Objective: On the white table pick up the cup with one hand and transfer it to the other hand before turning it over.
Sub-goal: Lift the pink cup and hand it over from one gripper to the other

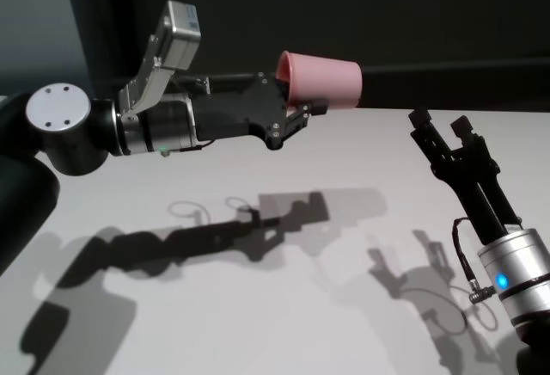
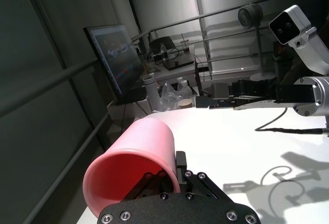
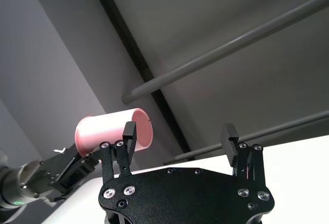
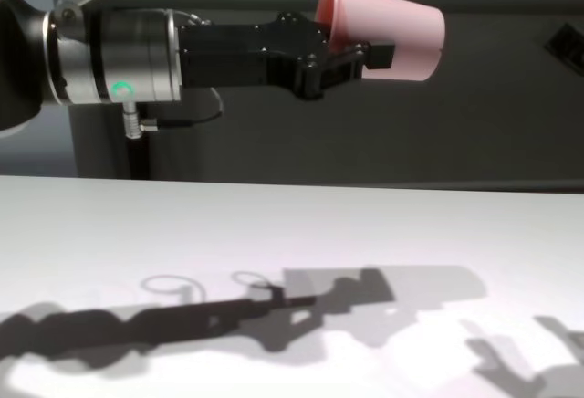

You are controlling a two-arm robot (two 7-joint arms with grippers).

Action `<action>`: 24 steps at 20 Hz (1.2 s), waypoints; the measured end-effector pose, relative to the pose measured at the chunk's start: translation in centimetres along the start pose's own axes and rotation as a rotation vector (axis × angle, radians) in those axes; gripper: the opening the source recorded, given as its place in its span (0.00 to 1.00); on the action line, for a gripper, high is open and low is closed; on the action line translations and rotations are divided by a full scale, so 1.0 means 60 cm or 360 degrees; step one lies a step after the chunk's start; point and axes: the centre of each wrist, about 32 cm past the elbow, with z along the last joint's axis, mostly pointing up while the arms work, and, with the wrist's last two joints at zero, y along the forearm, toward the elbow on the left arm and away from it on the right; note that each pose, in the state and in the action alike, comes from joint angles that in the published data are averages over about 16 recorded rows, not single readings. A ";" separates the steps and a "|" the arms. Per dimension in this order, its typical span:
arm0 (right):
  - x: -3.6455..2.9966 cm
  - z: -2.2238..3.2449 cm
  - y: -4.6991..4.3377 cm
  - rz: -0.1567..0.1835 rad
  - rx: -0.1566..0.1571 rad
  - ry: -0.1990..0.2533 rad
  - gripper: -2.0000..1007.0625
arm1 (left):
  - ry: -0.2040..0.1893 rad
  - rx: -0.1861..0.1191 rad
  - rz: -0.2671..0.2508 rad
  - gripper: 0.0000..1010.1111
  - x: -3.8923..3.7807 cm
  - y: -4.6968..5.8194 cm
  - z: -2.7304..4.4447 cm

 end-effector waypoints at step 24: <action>0.045 -0.0635 0.033 0.0285 0.0188 0.1056 0.99 | 0.0000 0.0000 0.0000 0.04 0.000 0.000 0.000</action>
